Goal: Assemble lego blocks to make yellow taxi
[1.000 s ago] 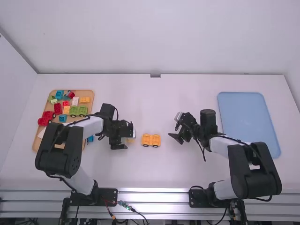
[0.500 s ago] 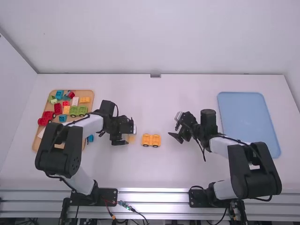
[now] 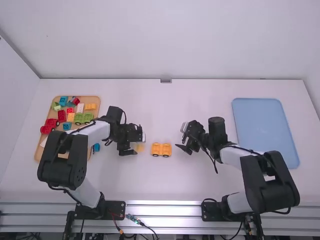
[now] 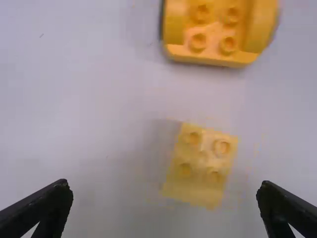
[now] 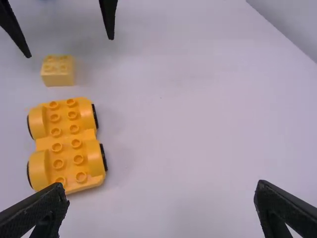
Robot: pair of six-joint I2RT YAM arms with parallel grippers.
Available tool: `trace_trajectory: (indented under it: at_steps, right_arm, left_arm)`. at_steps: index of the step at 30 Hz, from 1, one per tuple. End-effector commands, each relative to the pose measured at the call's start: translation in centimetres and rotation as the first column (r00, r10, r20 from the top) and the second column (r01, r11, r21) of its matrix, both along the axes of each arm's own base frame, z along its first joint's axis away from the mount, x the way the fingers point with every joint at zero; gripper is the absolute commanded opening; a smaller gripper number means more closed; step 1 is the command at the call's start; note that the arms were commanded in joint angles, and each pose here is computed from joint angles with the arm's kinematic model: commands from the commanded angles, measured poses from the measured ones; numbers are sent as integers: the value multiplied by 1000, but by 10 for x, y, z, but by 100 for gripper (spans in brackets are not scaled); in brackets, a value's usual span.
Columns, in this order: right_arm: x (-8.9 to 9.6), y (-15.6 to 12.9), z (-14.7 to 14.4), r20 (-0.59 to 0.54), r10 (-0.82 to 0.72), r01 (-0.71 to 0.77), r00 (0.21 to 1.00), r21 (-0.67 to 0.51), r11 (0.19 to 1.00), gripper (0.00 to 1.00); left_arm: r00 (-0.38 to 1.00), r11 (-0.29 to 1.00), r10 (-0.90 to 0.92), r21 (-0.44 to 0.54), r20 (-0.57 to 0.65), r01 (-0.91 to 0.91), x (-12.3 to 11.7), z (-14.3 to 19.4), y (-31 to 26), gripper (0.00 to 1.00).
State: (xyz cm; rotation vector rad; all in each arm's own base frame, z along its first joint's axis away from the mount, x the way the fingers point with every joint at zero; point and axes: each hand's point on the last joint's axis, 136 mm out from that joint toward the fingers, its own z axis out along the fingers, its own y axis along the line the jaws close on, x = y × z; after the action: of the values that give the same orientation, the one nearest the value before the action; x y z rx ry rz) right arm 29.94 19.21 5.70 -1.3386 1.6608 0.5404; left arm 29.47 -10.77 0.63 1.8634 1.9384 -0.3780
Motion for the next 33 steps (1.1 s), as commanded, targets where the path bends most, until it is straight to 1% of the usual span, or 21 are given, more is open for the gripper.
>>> trace_trajectory:
  at_steps: [1, 5, 7, 8, 9, 11, 13, 18, 19, 21, 24, 28, 33]
  right_arm:
    - [-9, 9, -4, -10, 35, -35, 999, -4, 999, 99]
    - [-21, 17, -10, 27, 110, -109, 994, -36, 993, 99]
    - [-26, 19, -13, 46, 138, -135, 989, -45, 990, 99]
    - [-29, 20, -16, 46, 145, -143, 988, -42, 989, 99]
    - [-30, 21, -18, 44, 147, -146, 988, -42, 988, 99]
    - [-35, 22, -25, 31, 163, -162, 986, -24, 986, 99]
    - [-38, 24, -31, 29, 181, -181, 983, -4, 983, 99]
    - [-38, 31, -41, 29, 214, -215, 976, 41, 976, 99]
    - [-38, 36, -43, 14, 235, -236, 972, 82, 968, 99]
    - [-39, 41, -46, 6, 270, -268, 963, 116, 956, 99]
    - [-39, 46, -53, -6, 311, -307, 950, 136, 942, 99]
    - [-37, 50, -59, -29, 331, -323, 943, 160, 933, 99]
    - [-30, 53, -70, -76, 332, -315, 940, 181, 932, 99]
  left_arm:
    - [981, 978, -182, -92, 73, 189, -6, 12, -14, 99]
    - [974, 961, -207, -168, 95, 221, -11, 20, -15, 99]
    - [962, 942, -241, -210, 128, 264, -14, 25, -16, 99]
    - [956, 927, -251, -246, 154, 283, -15, 30, -15, 99]
    - [956, 925, -249, -253, 157, 283, -15, 31, -15, 99]
    - [956, 910, -228, -309, 184, 276, -15, 39, -10, 99]
    - [954, 902, -218, -331, 206, 278, -15, 41, -7, 99]
    - [950, 907, -209, -317, 234, 278, -13, 31, -11, 99]
    - [953, 911, -186, -322, 237, 258, -10, 27, -12, 99]
    - [962, 904, -143, -365, 234, 224, -8, 29, -16, 99]
    - [959, 891, -122, -396, 255, 219, -9, 29, -16, 99]
    - [956, 896, -113, -388, 271, 217, -11, 22, -15, 99]
    - [943, 891, -134, -380, 306, 250, -18, 14, -19, 99]
